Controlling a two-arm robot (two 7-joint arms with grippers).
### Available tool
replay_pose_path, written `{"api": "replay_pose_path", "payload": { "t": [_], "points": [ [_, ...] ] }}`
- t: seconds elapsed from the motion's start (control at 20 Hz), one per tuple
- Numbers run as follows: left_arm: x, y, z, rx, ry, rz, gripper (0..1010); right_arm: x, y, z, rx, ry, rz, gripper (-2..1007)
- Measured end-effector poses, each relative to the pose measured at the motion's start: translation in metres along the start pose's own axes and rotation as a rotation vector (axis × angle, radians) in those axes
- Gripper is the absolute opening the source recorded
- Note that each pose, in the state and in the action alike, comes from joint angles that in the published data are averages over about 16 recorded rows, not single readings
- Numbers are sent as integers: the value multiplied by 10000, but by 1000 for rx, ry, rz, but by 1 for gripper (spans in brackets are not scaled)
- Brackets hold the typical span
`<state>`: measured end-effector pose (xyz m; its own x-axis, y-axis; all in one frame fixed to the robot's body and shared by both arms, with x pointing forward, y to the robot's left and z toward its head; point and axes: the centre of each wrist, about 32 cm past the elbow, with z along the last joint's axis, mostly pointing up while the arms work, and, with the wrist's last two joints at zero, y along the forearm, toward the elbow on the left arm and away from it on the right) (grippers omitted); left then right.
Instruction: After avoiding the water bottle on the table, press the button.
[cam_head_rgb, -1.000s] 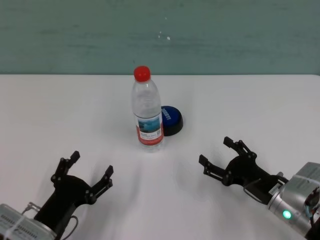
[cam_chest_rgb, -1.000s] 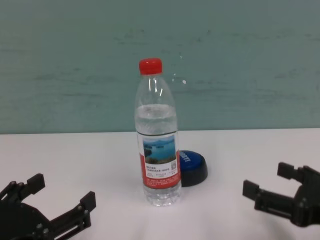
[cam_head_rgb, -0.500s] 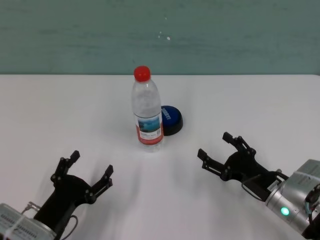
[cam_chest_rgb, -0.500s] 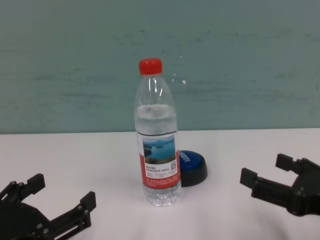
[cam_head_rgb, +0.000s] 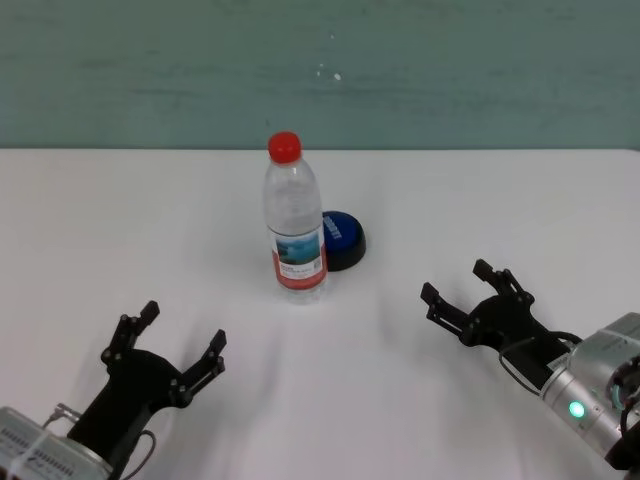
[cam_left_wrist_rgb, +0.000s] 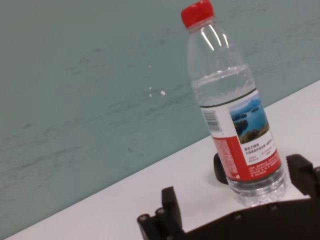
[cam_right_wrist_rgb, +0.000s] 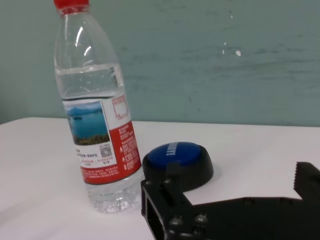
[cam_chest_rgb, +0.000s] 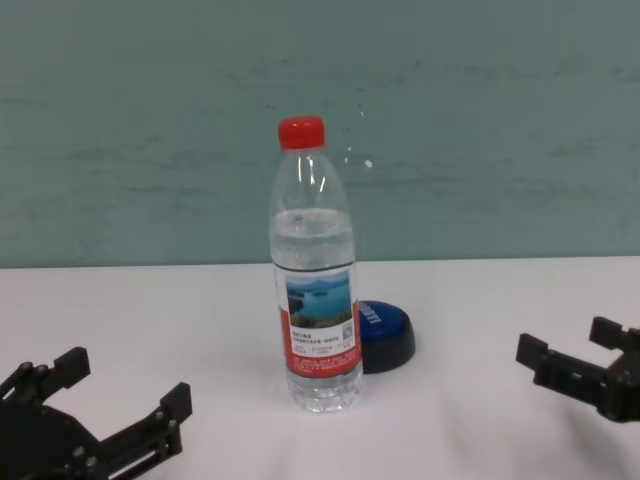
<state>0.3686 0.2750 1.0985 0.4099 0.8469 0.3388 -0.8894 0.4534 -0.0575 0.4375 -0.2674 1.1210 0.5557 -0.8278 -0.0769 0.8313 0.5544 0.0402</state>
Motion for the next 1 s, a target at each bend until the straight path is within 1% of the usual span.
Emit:
{"api": "replay_pose_path", "payload": {
  "t": [0.15,0.3,0.7,1.0],
  "points": [
    [0,0,0,0,0,0,1000,11,14,-14,-5,0,-19,1004],
    [0,0,0,0,0,0,1000,11,27,-24,-9,-5,-29,1004],
    [0,0,0,0,0,0,1000,-16,53,-26,-10,-24,-27,1004],
    [0,0,0,0,0,0,1000,-23,55,-26,-10,-26,-25,1004]
  ]
}}
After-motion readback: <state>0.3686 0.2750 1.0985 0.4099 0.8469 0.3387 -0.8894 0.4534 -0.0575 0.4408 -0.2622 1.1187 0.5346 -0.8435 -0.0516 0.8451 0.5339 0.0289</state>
